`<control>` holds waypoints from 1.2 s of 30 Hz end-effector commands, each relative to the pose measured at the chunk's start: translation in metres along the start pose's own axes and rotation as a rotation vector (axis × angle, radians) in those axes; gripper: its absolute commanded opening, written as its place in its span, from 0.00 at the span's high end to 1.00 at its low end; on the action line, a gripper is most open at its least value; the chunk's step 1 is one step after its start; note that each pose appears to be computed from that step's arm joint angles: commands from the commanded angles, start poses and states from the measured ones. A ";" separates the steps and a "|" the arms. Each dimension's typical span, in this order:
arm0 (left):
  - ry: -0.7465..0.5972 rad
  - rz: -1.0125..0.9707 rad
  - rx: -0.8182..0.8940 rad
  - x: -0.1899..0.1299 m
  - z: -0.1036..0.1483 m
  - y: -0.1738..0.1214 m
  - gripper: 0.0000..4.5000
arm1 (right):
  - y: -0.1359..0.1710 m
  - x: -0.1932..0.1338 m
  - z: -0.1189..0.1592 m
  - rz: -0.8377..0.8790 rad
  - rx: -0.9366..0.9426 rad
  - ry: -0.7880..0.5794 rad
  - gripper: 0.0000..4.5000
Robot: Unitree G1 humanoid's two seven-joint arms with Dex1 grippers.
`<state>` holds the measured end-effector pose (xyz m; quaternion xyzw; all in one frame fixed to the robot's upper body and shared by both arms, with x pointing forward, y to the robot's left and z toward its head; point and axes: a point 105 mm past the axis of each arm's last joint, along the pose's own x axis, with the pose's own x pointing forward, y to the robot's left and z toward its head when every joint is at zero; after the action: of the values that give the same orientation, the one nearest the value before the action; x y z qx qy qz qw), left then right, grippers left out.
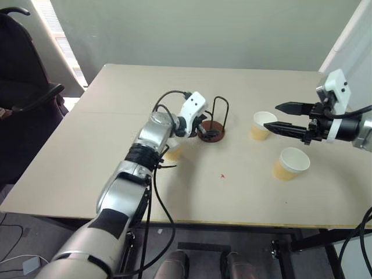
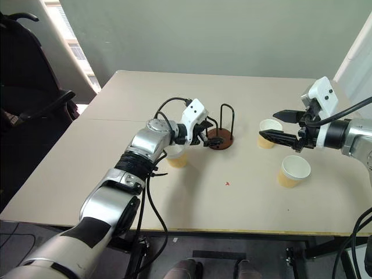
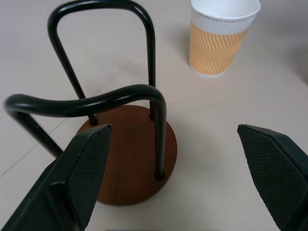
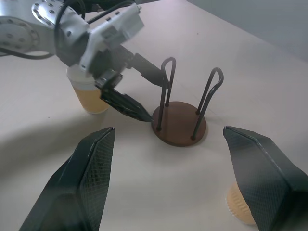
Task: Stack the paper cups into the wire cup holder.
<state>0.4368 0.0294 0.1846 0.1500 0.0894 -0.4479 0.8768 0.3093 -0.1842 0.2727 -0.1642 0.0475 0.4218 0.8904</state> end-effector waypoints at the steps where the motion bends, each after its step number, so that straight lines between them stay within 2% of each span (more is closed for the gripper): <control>1: -0.071 0.052 0.051 0.001 0.026 0.007 0.00 | 0.001 -0.007 0.014 -0.021 -0.051 -0.041 0.17; 5: -0.114 0.099 0.035 0.004 0.035 0.012 0.00 | 0.001 -0.007 0.013 -0.026 -0.047 -0.042 0.17; 8: -0.142 0.096 0.020 0.006 0.041 0.010 0.12 | 0.002 -0.007 0.012 -0.027 -0.043 -0.045 0.17; 15: -0.156 0.022 0.009 0.004 0.044 0.003 0.66 | 0.001 -0.007 0.013 -0.028 -0.044 -0.047 0.17; 19: -0.126 -0.003 0.007 -0.001 0.033 0.003 0.98 | 0.001 -0.006 0.012 -0.029 -0.041 -0.049 0.17; 28: -0.138 -0.091 0.037 -0.020 0.030 0.000 0.99 | 0.004 -0.008 0.014 -0.021 -0.047 -0.049 0.17; 36: -0.206 -0.457 0.120 -0.060 0.045 -0.050 0.99 | 0.029 -0.033 0.028 0.096 -0.050 -0.011 0.17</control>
<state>0.3811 0.0426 0.2168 0.1247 0.0342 -0.6101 0.7817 0.2789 -0.1828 0.2827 -0.1661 0.0628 0.4553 0.8724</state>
